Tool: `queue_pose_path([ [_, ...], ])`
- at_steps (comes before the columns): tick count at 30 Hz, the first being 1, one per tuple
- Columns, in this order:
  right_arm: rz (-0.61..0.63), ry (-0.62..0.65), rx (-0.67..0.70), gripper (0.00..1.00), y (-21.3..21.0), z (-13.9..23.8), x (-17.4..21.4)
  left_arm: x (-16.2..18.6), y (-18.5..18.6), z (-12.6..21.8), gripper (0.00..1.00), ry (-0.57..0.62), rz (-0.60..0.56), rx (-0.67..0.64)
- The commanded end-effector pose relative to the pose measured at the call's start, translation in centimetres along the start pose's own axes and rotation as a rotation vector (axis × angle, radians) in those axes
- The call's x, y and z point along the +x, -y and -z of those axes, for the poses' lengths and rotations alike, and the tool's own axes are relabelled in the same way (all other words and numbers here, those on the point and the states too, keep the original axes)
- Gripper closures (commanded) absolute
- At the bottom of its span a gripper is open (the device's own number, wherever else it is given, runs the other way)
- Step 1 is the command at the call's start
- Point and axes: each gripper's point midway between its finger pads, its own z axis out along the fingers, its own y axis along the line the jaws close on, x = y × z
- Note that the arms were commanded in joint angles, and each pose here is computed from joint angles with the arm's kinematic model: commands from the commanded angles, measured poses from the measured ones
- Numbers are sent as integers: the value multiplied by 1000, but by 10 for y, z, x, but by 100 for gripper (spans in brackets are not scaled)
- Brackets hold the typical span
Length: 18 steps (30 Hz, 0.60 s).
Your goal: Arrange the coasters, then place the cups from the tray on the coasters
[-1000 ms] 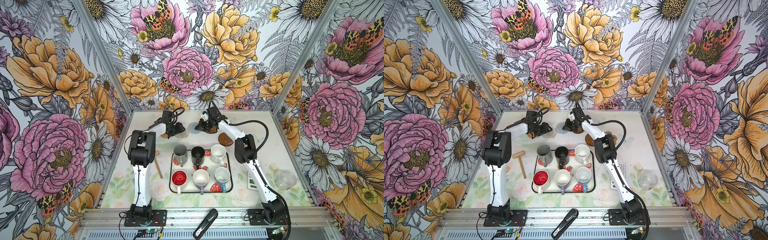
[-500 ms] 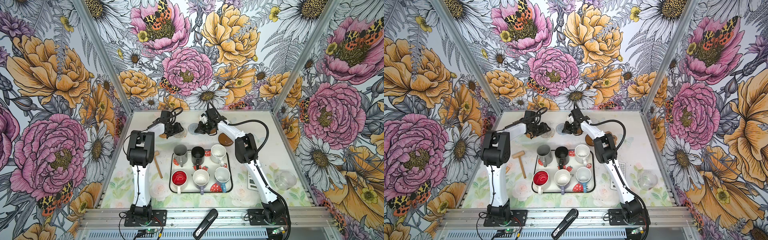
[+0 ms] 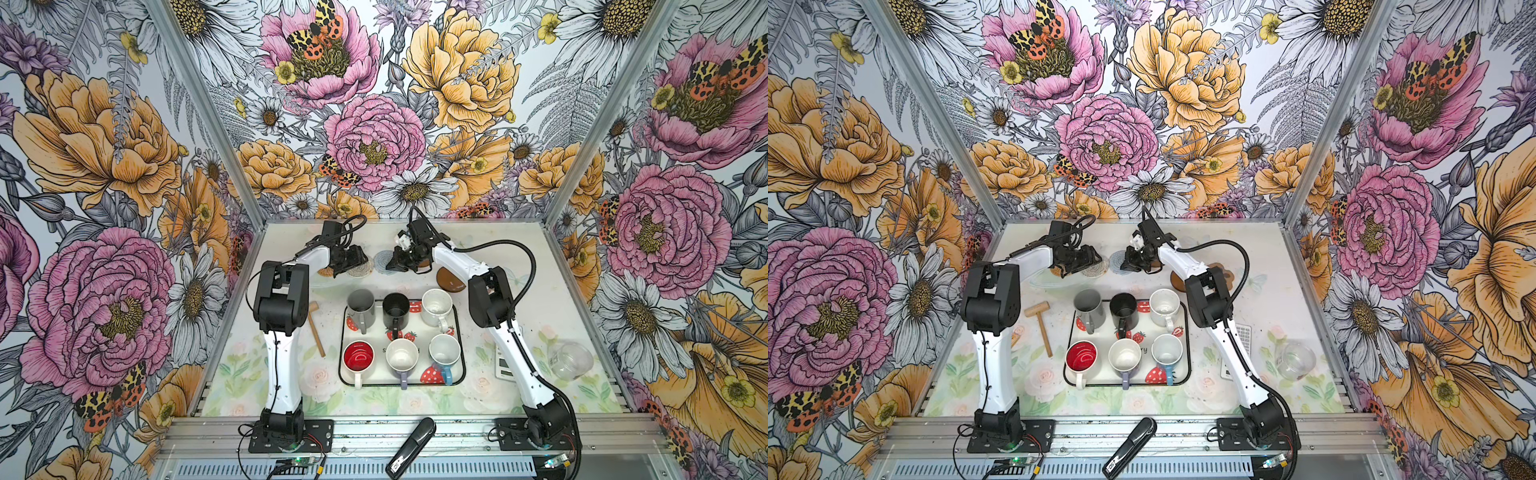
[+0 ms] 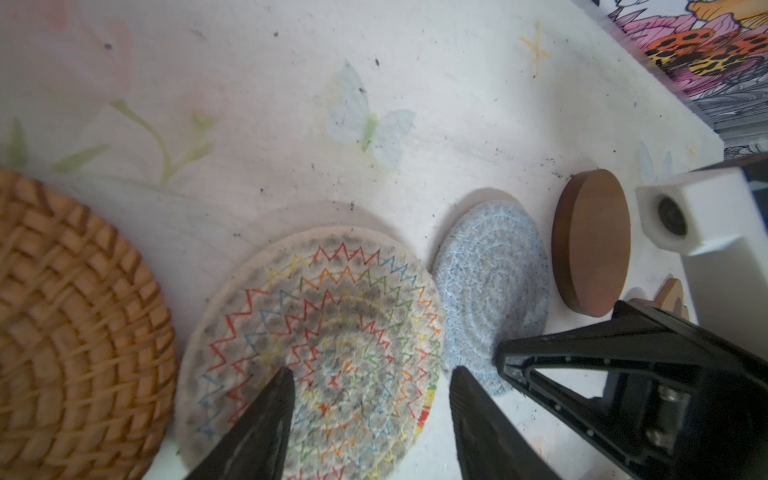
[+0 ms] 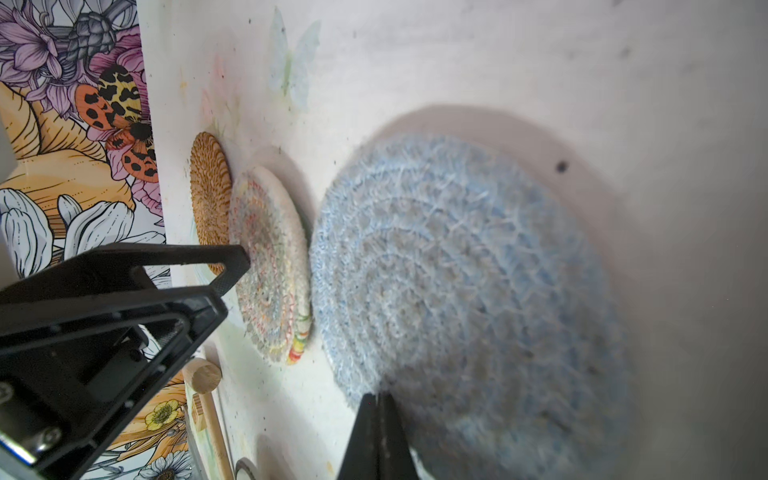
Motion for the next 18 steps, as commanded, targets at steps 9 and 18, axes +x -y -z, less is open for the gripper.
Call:
queue_pose_path([
  [9,-7,-91,37,100,-5,-3,34,-7,18,11,38,16,-30,14],
  [18,13,-65,2,100,-15,7,22,-12,28,20,37,34,-44,33],
])
